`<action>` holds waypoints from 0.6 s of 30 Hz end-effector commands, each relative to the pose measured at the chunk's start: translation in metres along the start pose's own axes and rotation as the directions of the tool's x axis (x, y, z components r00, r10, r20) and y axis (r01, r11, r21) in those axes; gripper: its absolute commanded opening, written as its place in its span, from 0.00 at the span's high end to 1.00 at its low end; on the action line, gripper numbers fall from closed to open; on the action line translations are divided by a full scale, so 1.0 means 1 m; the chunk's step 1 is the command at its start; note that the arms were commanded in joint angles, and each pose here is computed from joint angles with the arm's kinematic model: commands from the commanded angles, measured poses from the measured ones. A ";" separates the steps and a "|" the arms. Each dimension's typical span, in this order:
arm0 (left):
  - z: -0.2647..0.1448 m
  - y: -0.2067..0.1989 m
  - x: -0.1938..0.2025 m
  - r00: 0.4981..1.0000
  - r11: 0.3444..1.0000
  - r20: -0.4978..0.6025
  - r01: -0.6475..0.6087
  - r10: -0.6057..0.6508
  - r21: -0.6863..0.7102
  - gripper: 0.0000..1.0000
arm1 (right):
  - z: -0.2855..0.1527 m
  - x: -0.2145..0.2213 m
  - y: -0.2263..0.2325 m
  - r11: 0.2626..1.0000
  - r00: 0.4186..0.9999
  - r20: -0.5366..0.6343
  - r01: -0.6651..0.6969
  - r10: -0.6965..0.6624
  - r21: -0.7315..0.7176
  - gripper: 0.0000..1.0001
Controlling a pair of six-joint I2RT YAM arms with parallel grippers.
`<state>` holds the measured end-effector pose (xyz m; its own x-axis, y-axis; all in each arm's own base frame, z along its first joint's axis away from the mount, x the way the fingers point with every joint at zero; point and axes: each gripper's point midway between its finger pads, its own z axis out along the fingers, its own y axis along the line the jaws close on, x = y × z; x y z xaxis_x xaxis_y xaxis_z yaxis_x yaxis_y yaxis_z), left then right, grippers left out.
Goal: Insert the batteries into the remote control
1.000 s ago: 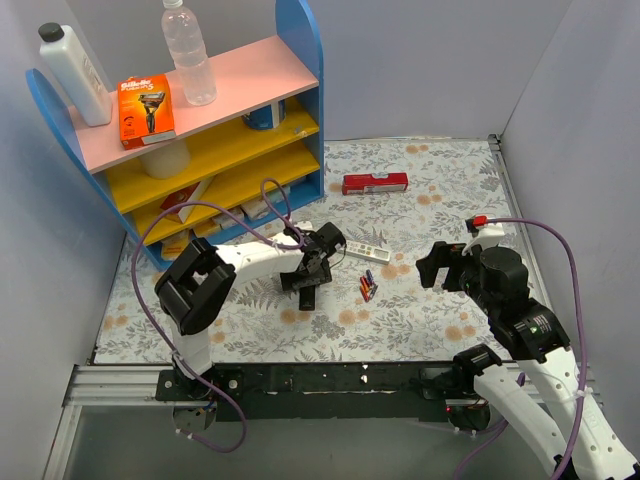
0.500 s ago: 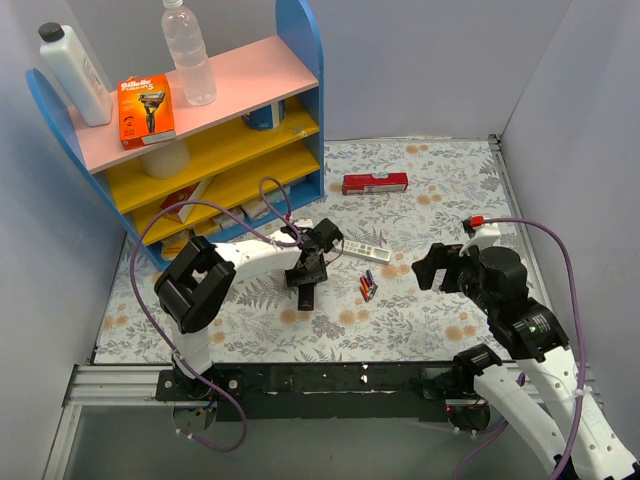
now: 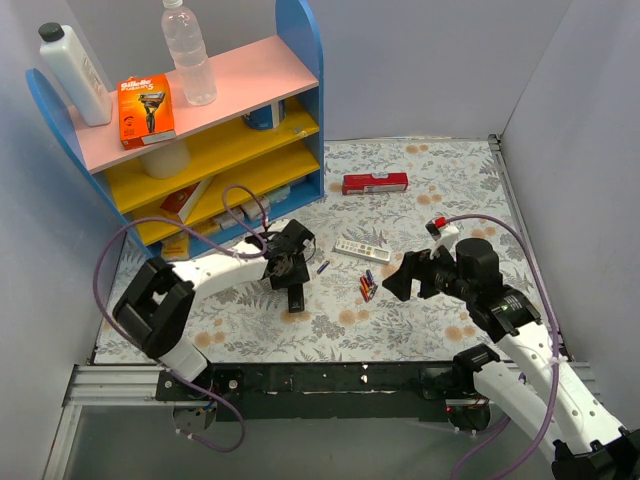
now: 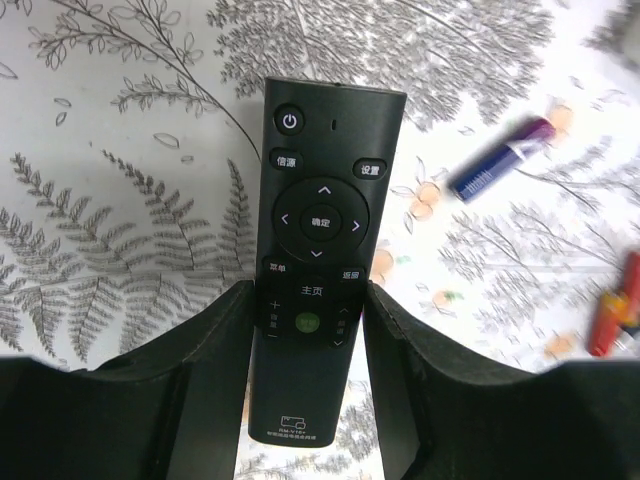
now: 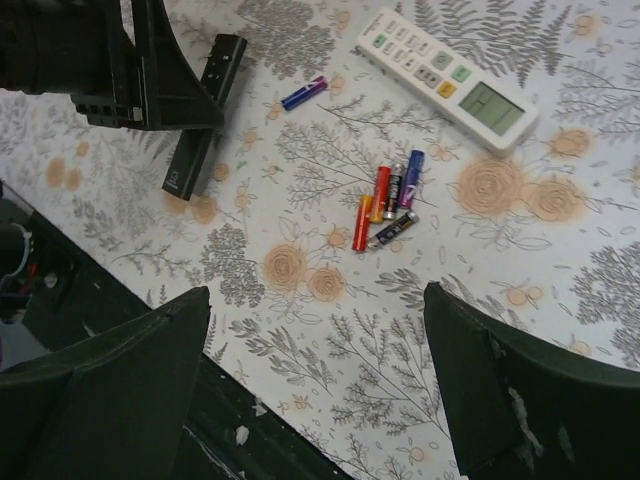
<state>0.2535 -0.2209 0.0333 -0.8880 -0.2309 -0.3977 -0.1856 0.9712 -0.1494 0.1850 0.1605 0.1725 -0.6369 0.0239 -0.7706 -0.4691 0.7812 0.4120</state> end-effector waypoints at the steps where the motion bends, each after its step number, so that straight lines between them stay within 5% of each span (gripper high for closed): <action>1: -0.056 -0.034 -0.033 0.986 0.958 0.123 0.072 -0.110 0.279 1.00 | 0.006 -0.013 0.038 0.975 0.999 0.049 0.026 -0.015 -0.223 0.06; 6: -0.101 -0.053 -0.042 0.968 0.855 0.180 0.059 -0.176 0.516 1.00 | 0.010 -0.016 0.062 0.930 0.999 0.043 0.003 0.013 -0.368 0.06; 12: -0.181 -0.084 -0.060 0.928 0.594 0.236 -0.020 -0.287 0.804 1.00 | 0.005 -0.025 0.090 0.852 0.997 0.035 -0.035 0.063 -0.522 0.06; 18: -0.231 -0.098 -0.057 0.929 0.388 0.195 -0.061 -0.314 0.920 1.00 | -0.001 -0.036 0.116 0.765 0.997 0.038 -0.029 0.070 -0.643 0.06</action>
<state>0.2387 -0.2754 0.2233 -0.6950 -0.4985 -0.5181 0.2219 0.5367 -0.8141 0.1640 0.2352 0.2122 -0.6835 0.0826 -0.7253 -0.6586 0.3588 0.6615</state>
